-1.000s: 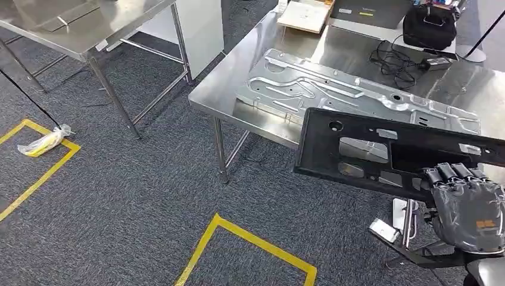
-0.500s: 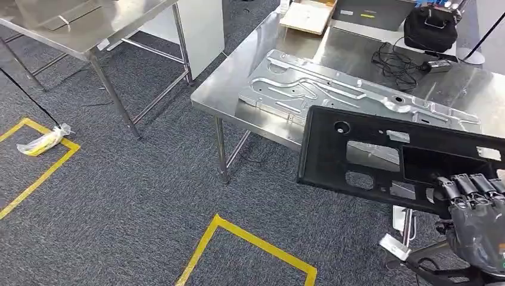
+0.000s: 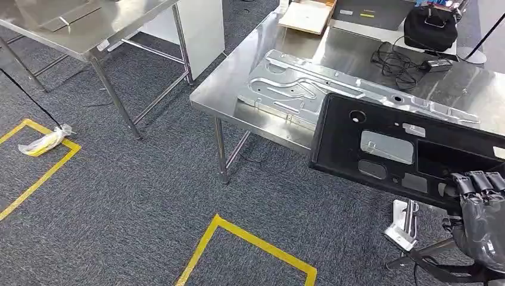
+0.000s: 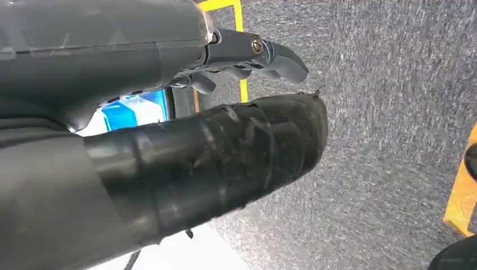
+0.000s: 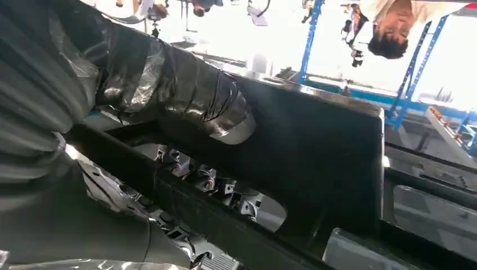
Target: Take the parts from the cabinet and place them on the table.
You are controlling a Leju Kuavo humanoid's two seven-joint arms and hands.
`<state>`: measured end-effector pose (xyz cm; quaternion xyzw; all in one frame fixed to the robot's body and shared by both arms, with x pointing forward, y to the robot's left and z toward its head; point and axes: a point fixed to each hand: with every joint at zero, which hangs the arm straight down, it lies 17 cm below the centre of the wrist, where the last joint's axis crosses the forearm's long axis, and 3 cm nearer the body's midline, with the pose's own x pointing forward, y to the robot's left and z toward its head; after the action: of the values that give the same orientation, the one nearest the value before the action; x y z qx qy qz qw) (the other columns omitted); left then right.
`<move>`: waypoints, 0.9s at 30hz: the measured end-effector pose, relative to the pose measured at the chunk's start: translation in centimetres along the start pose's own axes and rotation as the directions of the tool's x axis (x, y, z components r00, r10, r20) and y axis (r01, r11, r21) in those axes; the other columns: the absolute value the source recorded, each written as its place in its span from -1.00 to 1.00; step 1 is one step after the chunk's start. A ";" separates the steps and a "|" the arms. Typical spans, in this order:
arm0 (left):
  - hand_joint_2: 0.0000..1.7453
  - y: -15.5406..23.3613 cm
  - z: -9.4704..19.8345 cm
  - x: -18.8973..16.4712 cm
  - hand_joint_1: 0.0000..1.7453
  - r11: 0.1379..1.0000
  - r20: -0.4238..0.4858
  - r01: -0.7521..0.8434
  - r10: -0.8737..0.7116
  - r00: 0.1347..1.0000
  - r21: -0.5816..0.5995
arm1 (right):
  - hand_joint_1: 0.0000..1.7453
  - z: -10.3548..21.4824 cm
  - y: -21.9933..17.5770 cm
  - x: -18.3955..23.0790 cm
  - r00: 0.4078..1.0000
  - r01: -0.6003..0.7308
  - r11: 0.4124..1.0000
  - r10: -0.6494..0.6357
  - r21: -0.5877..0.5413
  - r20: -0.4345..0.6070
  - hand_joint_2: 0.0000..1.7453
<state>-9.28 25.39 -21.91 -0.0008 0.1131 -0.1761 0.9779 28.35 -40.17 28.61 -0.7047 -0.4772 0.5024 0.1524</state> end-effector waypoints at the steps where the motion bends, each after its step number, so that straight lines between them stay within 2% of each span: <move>1: -1.00 0.0 0.0 0.0 -1.00 1.000 -0.001 0.004 -0.004 1.000 -0.001 | 1.00 0.1 0.1 0.0 1.000 0.001 1.000 -0.001 0.004 -0.002 1.00; 9: -1.00 0.6 -0.1 0.7 -1.00 0.998 0.018 0.059 -0.059 0.998 0.026 | 1.00 0.5 0.8 -1.6 0.997 -0.001 0.997 0.006 0.071 -0.073 1.00; 17: -1.00 0.6 -0.2 1.5 -1.00 0.999 0.025 0.048 -0.048 0.999 0.019 | 1.00 -2.4 1.1 -1.9 0.995 0.002 0.998 0.004 0.059 -0.099 1.00; 23: -1.00 0.3 -0.3 1.4 -1.00 0.999 0.021 0.049 -0.049 0.999 0.012 | 1.00 -3.4 1.3 -0.5 0.999 0.007 0.999 -0.005 0.046 -0.044 1.00; 27: -1.00 0.4 -0.4 1.1 -1.00 0.999 0.013 0.052 -0.052 0.999 0.010 | 1.00 -3.5 1.3 -0.1 0.999 0.015 0.999 -0.013 0.043 -0.050 1.00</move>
<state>-8.27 25.38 -22.54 -0.0001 0.1055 -0.2020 0.9737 31.97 -39.96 29.33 -0.7103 -0.4671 0.4937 0.1830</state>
